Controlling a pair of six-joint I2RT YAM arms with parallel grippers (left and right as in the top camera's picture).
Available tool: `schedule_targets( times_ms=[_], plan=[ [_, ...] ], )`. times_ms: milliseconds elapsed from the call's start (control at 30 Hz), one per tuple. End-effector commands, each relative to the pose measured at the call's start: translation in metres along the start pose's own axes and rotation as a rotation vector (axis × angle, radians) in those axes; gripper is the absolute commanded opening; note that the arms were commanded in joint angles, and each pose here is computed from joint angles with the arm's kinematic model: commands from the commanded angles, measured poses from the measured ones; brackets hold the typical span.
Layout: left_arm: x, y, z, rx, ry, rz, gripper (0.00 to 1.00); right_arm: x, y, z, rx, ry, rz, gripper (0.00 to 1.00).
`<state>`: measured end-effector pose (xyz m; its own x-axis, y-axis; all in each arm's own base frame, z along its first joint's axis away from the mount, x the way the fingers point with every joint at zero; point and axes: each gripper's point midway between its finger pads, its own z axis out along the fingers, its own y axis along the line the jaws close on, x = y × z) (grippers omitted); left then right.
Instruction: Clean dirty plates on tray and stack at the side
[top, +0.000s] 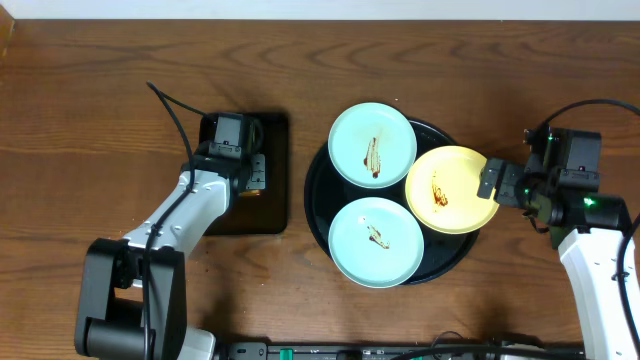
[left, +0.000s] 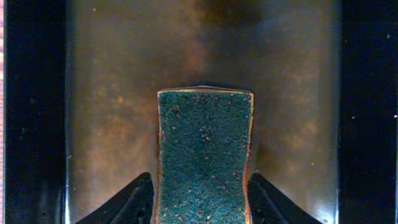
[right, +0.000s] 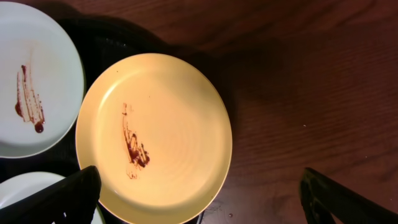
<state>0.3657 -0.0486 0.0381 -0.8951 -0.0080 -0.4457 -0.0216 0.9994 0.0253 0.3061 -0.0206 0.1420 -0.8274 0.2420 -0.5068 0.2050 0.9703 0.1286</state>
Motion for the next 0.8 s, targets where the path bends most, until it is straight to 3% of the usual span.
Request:
schedule_targets(
  times_ms=[0,533,633,767],
  plan=[
    [0.000,0.000,0.001,-0.004,0.000,-0.008,0.51,-0.007,0.001,-0.004,-0.008,-0.015,0.020,0.99],
    [0.019,-0.003,0.022,0.009,0.071,-0.001,0.51,-0.007,0.001,-0.004,-0.008,-0.015,0.020,0.99],
    [0.019,-0.003,0.022,0.009,0.072,-0.001,0.44,-0.007,0.001,-0.004,-0.008,-0.016,0.020,0.99],
    [0.019,-0.004,0.022,0.010,0.070,-0.005,0.41,-0.007,0.001,-0.004,-0.008,-0.015,0.020,0.99]
  ],
)
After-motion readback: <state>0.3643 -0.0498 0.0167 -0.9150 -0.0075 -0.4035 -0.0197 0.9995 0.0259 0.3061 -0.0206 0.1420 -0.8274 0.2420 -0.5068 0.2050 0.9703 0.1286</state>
